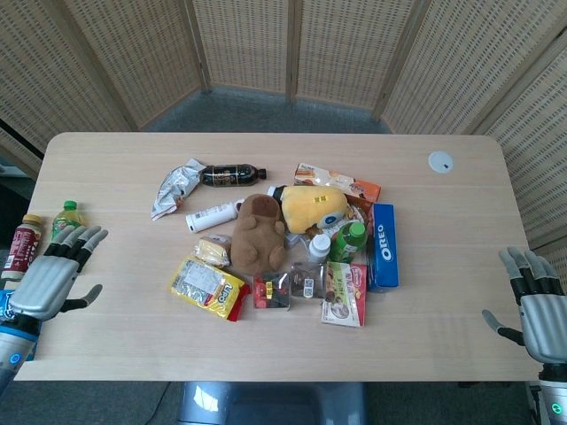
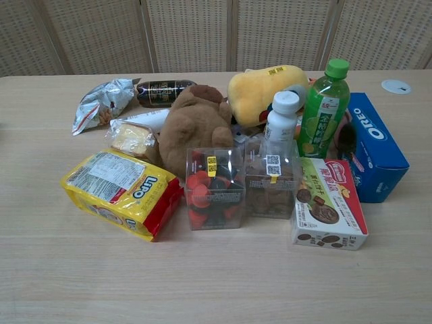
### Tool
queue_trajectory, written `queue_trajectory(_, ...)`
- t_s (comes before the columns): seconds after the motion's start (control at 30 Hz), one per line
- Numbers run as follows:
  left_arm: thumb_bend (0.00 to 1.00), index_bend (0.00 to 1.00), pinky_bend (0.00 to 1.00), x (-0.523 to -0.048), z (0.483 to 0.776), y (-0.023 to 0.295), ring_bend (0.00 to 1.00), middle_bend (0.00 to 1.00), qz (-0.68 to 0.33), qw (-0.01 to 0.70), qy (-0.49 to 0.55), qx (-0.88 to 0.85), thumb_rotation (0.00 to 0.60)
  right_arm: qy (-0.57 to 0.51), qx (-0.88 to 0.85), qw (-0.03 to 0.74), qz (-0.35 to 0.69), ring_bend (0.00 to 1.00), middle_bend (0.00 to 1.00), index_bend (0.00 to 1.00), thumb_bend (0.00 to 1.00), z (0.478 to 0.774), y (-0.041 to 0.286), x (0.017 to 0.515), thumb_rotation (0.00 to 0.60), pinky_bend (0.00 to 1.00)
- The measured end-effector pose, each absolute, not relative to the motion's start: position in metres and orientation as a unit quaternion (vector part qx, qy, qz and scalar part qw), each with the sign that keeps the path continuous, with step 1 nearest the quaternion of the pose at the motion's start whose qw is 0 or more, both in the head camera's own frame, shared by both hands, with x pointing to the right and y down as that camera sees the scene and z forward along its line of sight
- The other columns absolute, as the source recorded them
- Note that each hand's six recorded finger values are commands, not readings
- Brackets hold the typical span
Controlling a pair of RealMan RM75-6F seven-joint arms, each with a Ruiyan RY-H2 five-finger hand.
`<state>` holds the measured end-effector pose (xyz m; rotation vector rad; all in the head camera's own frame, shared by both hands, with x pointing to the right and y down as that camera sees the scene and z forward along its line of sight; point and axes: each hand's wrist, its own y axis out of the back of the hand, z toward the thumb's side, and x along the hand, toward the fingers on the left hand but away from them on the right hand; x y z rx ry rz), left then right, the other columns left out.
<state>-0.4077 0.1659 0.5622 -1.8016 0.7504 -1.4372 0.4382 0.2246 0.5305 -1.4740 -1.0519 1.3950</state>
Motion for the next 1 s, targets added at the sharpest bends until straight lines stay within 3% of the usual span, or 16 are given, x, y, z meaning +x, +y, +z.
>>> queue_trajectory(0.57, 0.31, 0.00, 0.00, -0.296, 0.653, 0.121, 0.00, 0.00, -0.532, 0.297, 0.224, -0.760, 0.580, -0.428, -0.561, 0.403, 0.582, 0.00, 0.02, 0.00, 0.20, 0.524, 0.234, 0.461, 0.589, 0.00)
queue_trajectory(1.0, 0.30, 0.00, 0.00, -0.247, 0.708, 0.113, 0.00, 0.00, -0.527, 0.248, 0.203, -0.787, 0.581, -0.431, -0.556, 0.393, 0.592, 0.00, 0.02, 0.00, 0.20, 0.525, 0.235, 0.468, 0.588, 0.00)
